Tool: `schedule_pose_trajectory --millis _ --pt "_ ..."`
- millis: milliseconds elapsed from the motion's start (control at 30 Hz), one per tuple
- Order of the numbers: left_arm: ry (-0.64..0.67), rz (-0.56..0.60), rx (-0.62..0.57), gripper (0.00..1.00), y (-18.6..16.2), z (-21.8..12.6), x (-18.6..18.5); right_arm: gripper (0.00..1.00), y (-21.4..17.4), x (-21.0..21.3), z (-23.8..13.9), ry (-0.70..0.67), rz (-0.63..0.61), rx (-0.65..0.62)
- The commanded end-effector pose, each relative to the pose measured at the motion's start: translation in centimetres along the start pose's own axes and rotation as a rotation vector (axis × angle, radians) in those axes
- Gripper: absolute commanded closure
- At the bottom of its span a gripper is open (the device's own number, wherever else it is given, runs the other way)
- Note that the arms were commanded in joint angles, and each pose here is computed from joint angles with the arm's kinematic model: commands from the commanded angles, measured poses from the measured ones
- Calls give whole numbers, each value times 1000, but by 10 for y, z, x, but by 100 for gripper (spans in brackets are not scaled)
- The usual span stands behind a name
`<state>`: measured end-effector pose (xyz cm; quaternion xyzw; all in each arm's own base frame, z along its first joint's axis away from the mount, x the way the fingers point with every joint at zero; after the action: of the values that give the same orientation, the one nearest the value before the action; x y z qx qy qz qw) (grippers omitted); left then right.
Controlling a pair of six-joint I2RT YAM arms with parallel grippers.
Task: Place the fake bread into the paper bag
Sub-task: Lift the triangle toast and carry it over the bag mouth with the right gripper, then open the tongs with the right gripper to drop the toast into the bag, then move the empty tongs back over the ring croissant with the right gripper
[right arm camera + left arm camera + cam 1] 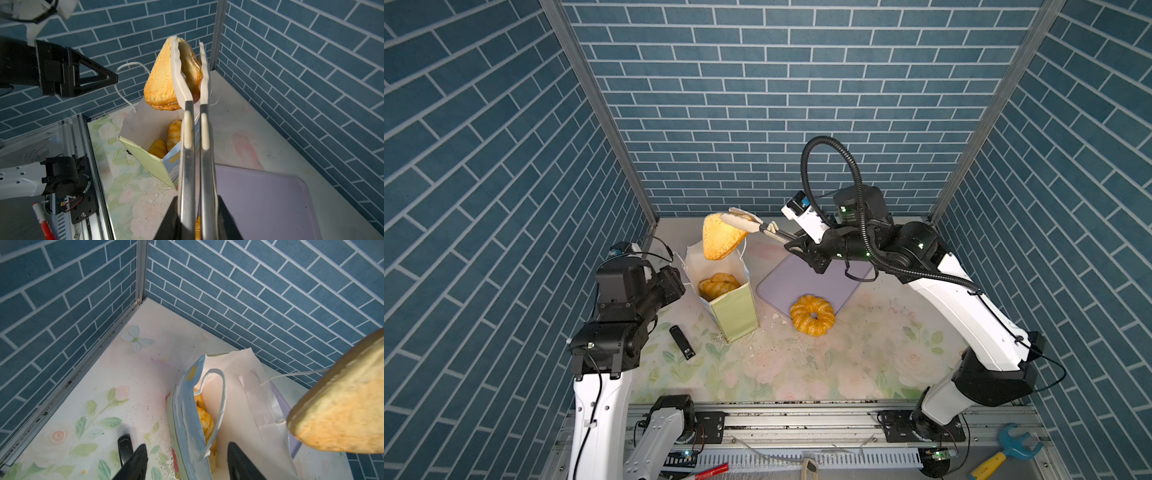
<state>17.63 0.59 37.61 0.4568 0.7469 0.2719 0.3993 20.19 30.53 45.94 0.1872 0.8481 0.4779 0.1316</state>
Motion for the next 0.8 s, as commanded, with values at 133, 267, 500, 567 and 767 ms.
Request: schedule_pose_trajectory --millis 133,267,500,567,767 --pt "19 7 18 37 -5 7 3 91 -6 10 19 -18 -106 50" --pt "4 5 38 37 -7 13 1 89 -10 11 32 -9 -114 76" --pt "-26 29 80 36 -10 19 -2 67 -1 8 39 -23 -123 73" --pt "-33 33 98 36 -11 22 -3 64 4 8 37 -22 -124 55" --pt "-41 32 104 36 -12 27 -4 60 22 8 17 -36 -116 -20"
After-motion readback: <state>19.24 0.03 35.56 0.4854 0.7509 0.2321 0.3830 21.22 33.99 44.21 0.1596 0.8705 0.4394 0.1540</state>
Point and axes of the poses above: each gripper's point midway between its finger pads, its own z axis out along the fingers, its own x axis along the line the jaws close on, y = z × x, the point moved 8 cm from there along -z, back along the fingers, and after that the axes turned 2 degrees about z, right-handed, at the moved point
